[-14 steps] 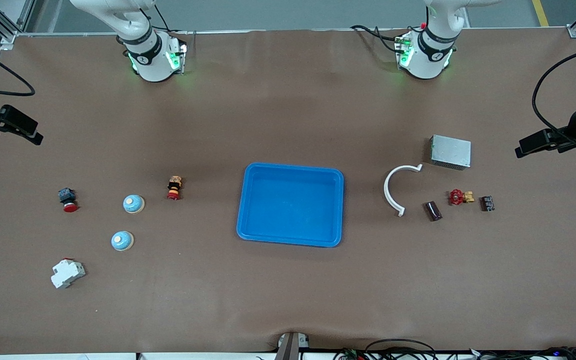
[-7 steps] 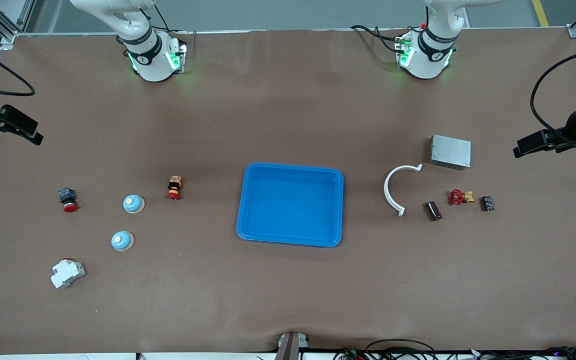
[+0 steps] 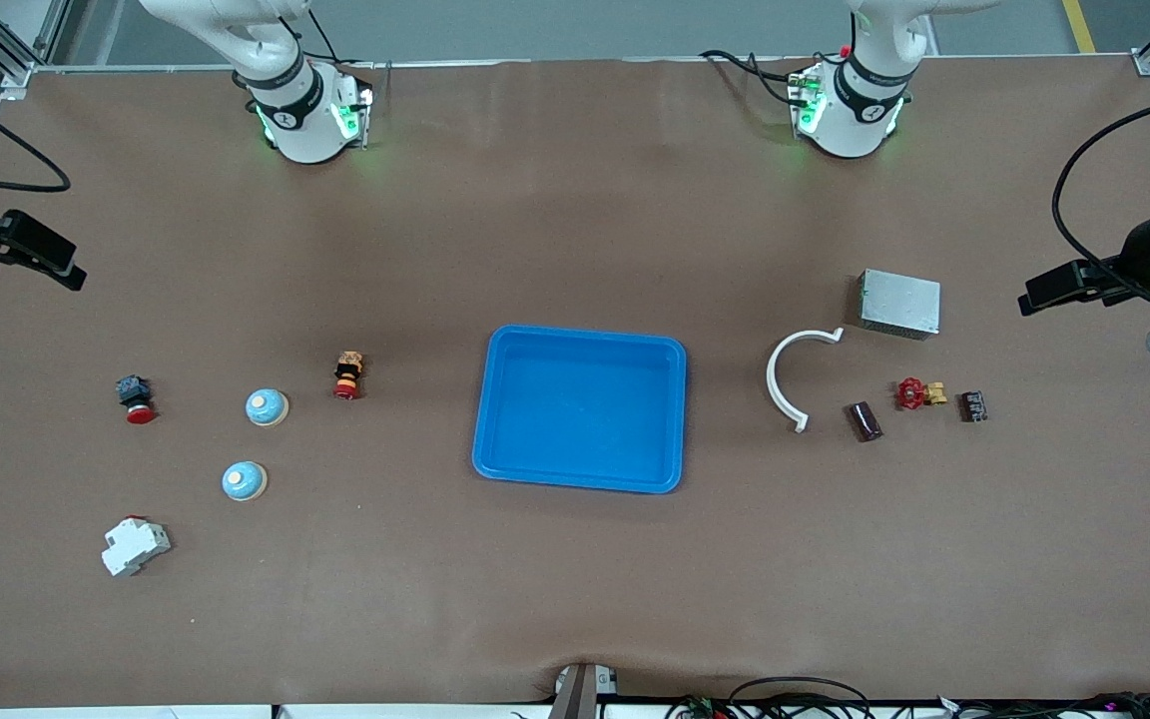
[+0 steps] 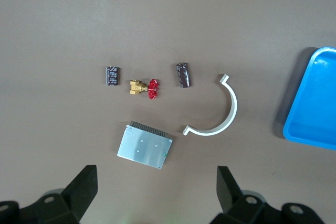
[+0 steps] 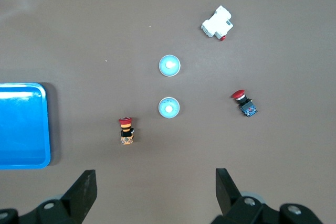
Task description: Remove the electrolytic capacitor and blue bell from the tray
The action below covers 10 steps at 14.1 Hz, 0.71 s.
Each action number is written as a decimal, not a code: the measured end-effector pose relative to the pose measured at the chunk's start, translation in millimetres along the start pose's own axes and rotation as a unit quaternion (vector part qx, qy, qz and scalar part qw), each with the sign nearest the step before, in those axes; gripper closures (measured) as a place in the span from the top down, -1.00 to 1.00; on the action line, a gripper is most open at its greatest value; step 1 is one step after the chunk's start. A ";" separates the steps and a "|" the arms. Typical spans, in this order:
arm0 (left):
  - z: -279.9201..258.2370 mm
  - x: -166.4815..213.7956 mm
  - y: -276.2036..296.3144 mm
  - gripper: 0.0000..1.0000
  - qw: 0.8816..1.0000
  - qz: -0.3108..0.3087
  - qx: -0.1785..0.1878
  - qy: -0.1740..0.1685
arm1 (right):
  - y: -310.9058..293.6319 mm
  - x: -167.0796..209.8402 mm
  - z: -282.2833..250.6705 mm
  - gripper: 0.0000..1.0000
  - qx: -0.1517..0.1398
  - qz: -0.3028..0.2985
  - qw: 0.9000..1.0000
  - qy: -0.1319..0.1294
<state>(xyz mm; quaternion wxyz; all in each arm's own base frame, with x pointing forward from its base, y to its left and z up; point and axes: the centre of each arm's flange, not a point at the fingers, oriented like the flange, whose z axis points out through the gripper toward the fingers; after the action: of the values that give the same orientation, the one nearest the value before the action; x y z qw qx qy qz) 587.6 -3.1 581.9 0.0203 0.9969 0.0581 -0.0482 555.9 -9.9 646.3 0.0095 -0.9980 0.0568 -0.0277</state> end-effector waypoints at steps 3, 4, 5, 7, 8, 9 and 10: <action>1.0 1.1 -1.3 1.00 1.000 -0.001 0.000 0.000 | 0.0 0.0 0.0 1.00 0.000 0.000 1.000 0.000; 1.0 1.2 -1.7 1.00 1.000 -0.002 0.000 0.001 | 0.0 0.0 0.0 1.00 0.000 0.000 1.000 0.000; 0.9 1.3 -1.8 1.00 1.000 -0.002 0.000 0.001 | 0.0 0.0 0.0 1.00 0.000 0.000 1.000 0.000; 0.9 1.3 -1.5 1.00 1.000 -0.001 0.000 0.001 | -0.1 0.0 0.0 1.00 0.000 0.000 1.000 0.000; 1.0 1.2 -0.6 1.00 1.000 -0.001 0.000 0.001 | -0.2 0.1 -0.1 1.00 0.000 0.000 1.000 0.000; 1.0 1.1 0.5 1.00 1.000 0.000 0.000 0.001 | -0.2 0.1 -0.1 1.00 0.000 0.000 1.000 0.001; 1.1 0.9 1.5 1.00 1.000 0.001 0.000 0.001 | -0.3 0.1 -0.1 1.00 0.000 0.000 1.000 0.001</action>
<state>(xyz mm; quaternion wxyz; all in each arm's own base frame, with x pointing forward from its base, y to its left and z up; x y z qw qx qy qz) 588.6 -4.5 580.8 0.0203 0.9970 0.0570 -0.0473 556.0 -9.6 646.4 0.0096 -0.9980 0.0566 -0.0283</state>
